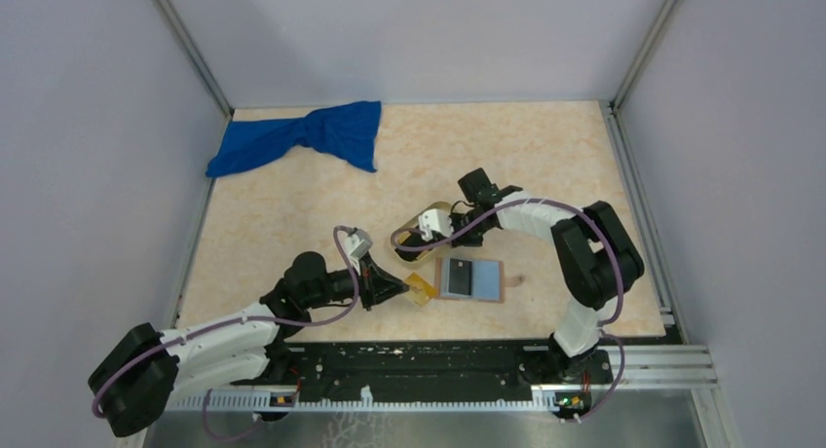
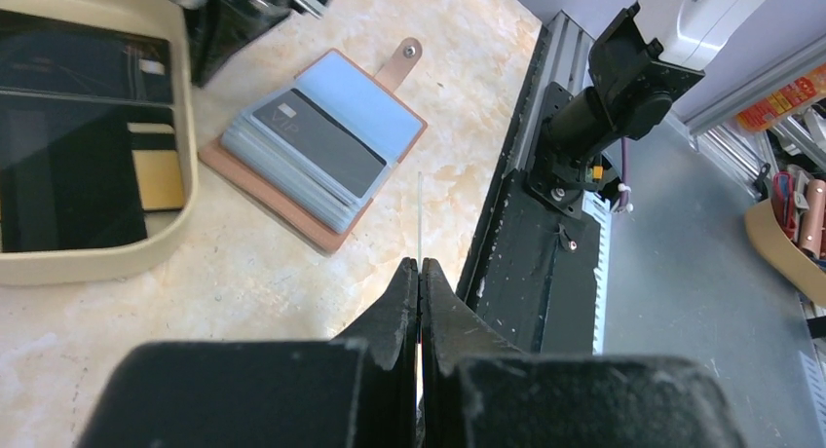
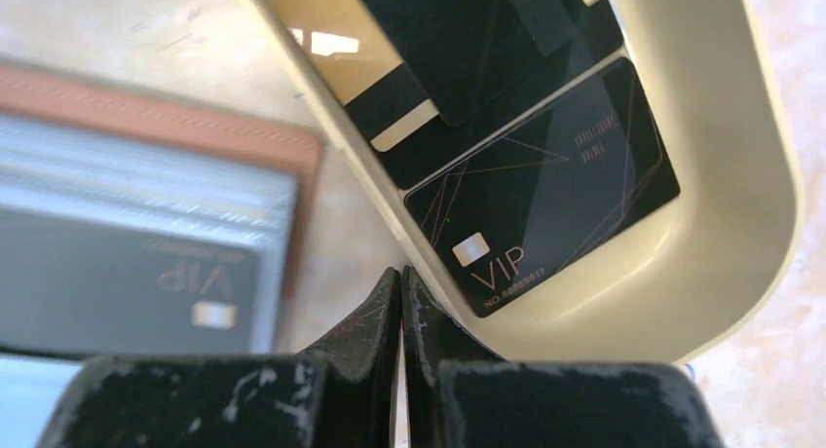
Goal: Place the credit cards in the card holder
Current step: Pick up the credit card from the storage box, then insert the credit card into the card holder.
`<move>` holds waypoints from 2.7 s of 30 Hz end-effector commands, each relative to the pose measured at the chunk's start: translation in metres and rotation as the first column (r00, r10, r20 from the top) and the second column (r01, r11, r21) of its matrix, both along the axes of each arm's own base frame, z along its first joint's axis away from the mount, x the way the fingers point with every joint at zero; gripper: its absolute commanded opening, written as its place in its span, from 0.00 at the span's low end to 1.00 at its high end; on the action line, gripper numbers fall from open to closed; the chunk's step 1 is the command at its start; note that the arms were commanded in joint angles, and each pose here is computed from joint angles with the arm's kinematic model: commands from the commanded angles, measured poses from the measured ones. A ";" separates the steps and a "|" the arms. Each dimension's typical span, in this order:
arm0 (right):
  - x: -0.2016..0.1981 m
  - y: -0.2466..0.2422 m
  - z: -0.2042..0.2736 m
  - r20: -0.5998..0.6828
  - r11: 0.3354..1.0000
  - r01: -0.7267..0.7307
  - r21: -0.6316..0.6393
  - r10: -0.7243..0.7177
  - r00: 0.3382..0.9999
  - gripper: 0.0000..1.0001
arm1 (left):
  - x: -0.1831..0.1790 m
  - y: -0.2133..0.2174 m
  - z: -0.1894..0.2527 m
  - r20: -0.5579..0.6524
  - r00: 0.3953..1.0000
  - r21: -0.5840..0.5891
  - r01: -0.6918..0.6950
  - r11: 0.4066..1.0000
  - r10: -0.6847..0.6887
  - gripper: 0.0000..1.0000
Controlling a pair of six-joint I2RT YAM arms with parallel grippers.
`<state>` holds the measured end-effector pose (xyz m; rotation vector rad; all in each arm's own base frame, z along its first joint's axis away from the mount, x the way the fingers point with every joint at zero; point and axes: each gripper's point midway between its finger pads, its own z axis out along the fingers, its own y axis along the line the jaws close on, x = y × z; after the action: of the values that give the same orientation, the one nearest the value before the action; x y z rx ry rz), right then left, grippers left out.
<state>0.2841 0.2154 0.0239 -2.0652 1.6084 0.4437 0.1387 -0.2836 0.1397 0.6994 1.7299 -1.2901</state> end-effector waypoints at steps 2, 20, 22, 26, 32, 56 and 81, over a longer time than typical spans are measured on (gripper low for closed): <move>0.054 0.049 0.033 0.097 0.979 0.123 0.161 -0.140 0.985 0.00 | 0.000 -0.001 0.007 -0.013 1.000 -0.066 -0.008 0.998 0.007 0.00; -0.058 -0.035 0.087 -0.241 0.932 0.211 0.296 -0.141 0.960 0.14 | 0.000 -0.056 0.006 -0.231 0.950 -0.141 0.179 0.974 -0.209 0.00; -0.068 -0.051 0.086 -0.190 0.922 0.215 0.321 -0.159 0.969 0.24 | 0.004 -0.062 0.004 -0.249 0.944 -0.139 0.189 0.972 -0.219 0.00; -0.078 -0.060 0.086 -0.119 0.918 0.184 0.350 -0.152 0.981 0.36 | 0.006 -0.069 -0.002 -0.272 0.938 -0.126 0.186 0.974 -0.214 0.00; -0.092 -0.058 0.084 -0.143 0.922 0.129 0.365 -0.082 0.986 0.42 | 0.003 -0.081 -0.007 -0.281 0.935 -0.105 0.192 0.976 -0.214 0.00; -0.114 -0.067 0.065 -0.088 0.945 -0.031 0.325 0.063 0.994 0.51 | 0.008 -0.091 -0.011 -0.282 0.934 -0.072 0.210 0.975 -0.222 0.00; -0.114 -0.071 0.035 0.038 0.962 -0.122 0.246 0.116 0.993 0.68 | 0.018 -0.092 -0.025 -0.273 0.943 0.021 0.203 0.979 -0.190 0.00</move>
<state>0.1663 0.1375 0.0564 -1.9795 1.3826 0.6471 0.1502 -0.3706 0.1085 0.7386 1.9861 -1.5608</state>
